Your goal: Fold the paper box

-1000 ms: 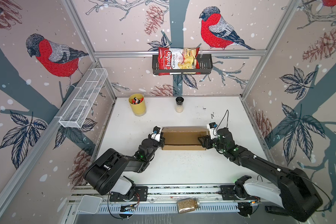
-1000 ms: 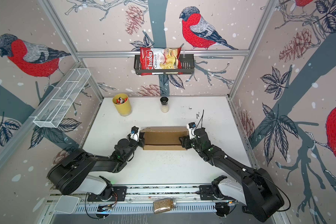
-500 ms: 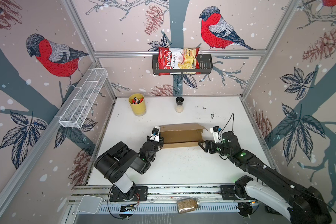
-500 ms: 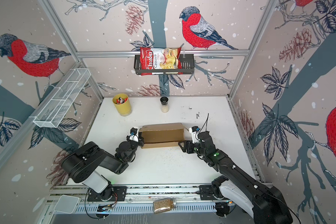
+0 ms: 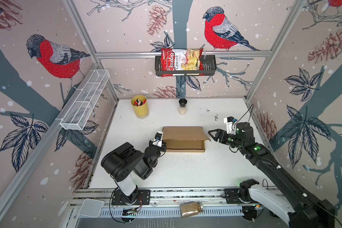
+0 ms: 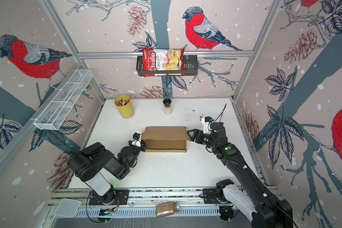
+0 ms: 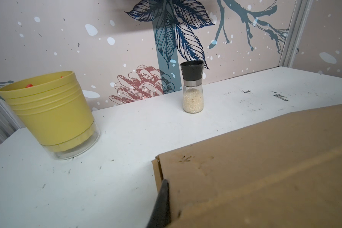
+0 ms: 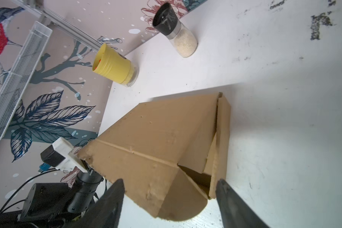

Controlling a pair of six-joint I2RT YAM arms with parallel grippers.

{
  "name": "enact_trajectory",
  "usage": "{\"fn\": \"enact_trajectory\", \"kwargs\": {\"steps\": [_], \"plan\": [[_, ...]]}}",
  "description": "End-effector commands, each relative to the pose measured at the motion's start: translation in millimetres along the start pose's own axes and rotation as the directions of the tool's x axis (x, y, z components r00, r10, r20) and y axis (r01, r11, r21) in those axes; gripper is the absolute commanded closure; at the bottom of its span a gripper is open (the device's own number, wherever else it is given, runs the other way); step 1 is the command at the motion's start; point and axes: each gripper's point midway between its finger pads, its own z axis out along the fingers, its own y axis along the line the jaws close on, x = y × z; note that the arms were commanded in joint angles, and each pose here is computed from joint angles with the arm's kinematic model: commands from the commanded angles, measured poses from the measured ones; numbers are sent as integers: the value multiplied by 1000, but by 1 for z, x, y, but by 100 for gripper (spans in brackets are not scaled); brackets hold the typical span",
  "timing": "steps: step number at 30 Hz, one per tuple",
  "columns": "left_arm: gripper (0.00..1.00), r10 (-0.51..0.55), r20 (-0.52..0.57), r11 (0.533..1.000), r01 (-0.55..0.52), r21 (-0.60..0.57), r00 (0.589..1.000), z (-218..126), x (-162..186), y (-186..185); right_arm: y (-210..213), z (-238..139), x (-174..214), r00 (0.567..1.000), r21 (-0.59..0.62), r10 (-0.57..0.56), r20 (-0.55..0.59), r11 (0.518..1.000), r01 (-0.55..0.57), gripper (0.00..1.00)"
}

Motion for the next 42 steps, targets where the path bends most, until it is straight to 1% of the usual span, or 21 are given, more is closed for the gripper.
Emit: {"fn": "enact_trajectory", "kwargs": {"steps": [1, 5, 8, 10, 18, 21, 24, 31, 32, 33, 36, 40, 41, 42], "plan": [[91, 1, 71, 1000, -2, 26, 998, -5, -16, -4, 1, 12, -1, 997, 1, 21, -68, 1000, -21, 28], [90, -5, 64, 999, 2, 46, 998, -9, -13, -9, 9, 36, 10, 982, -21, 41, -186, 999, -46, 31], [87, -9, 60, 999, 6, 48, 998, -12, -9, -11, 10, 49, 19, 972, -14, 32, -233, 999, -37, 31], [84, -12, 61, 999, 9, 47, 998, -15, -8, -12, 2, 58, 27, 963, 7, 47, -264, 999, -47, 32], [68, -36, 31, 997, 34, 63, 999, -32, 1, -19, -14, 73, 41, 948, 53, 57, -313, 998, -43, 35], [59, -36, 20, 998, 34, 59, 999, -41, 3, -21, -17, 76, 44, 944, 58, 62, -323, 997, -45, 36], [52, -43, -13, 997, 43, 60, 999, -51, 10, -22, -20, 78, 47, 942, 61, 65, -329, 997, -48, 36], [51, -97, -82, 994, 100, 35, 992, -74, 23, -19, -20, 83, 47, 941, 62, 71, -332, 997, -54, 37], [51, -120, -109, 992, 124, 28, 987, -75, 28, -18, -21, 83, 47, 941, 64, 74, -332, 996, -56, 37], [51, -150, -113, 988, 155, 28, 982, -74, 25, -20, -22, 84, 47, 941, 66, 75, -331, 996, -56, 37], [52, -188, -232, 982, 187, -28, 954, -66, 39, -21, -23, 86, 45, 941, 70, 78, -330, 996, -59, 37], [53, -213, -264, 977, 207, -49, 941, -66, 44, -21, -21, 89, 41, 942, 64, 77, -325, 996, -59, 38], [54, -208, -272, 978, 208, -32, 939, -66, 45, -24, -21, 91, 40, 942, 65, 76, -326, 996, -58, 38], [54, -168, -283, 982, 184, 30, 944, -65, 43, -34, -21, 91, 40, 943, 65, 76, -325, 996, -58, 38]]}}
